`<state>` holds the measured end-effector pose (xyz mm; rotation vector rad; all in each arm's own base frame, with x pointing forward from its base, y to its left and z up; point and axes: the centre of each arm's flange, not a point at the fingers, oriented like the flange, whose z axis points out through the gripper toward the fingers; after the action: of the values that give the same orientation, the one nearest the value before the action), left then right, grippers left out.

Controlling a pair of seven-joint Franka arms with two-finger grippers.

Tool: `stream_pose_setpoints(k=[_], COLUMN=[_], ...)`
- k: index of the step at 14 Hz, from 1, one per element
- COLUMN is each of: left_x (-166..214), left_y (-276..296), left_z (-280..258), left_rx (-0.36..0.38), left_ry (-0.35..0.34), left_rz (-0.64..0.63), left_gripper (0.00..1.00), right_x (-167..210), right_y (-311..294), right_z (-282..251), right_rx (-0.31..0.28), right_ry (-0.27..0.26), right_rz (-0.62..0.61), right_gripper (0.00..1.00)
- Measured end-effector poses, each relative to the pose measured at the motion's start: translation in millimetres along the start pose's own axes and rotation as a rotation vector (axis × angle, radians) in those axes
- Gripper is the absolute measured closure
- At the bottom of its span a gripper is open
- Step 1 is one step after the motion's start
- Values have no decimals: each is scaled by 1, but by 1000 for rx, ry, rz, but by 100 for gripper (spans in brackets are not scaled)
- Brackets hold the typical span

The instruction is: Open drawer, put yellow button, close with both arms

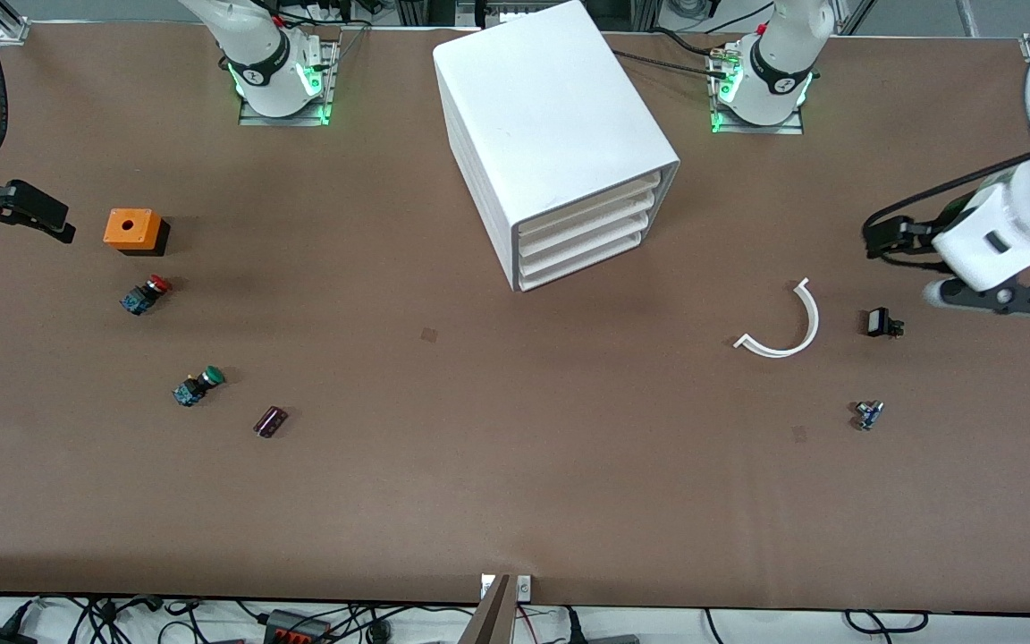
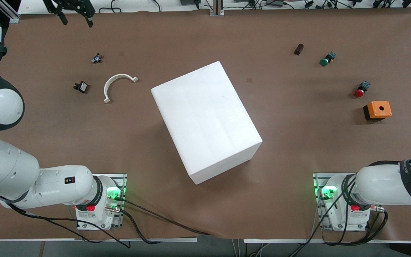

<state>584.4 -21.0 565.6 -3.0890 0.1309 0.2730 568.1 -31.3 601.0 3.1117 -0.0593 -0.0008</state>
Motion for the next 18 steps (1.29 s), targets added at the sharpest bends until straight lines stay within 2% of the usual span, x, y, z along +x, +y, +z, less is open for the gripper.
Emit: stream_pose_setpoints(k=[1, 3, 4, 5, 18], left_x=[-4, -4, -6, -10, -26], left_y=[-2, -1, -1, -2, 18], left_z=[-10, -20, -18, -14, -8], left_rx=[8, 20, 22, 23, 27], left_ry=[42, 169, 210, 223, 185], left_rz=[-10, -11, -11, -13, 22], left_gripper=[0, 0, 0, 0, 0], right_x=[0, 0, 0, 0, 0], right_y=[0, 1, 1, 1, 2], right_z=[0, 0, 0, 0, 1], right_rx=[0, 0, 0, 0, -15], right_ry=[0, 0, 0, 0, -2], right_rz=[-1, 0, 0, 0, -6], right_gripper=[0, 0, 0, 0, 0])
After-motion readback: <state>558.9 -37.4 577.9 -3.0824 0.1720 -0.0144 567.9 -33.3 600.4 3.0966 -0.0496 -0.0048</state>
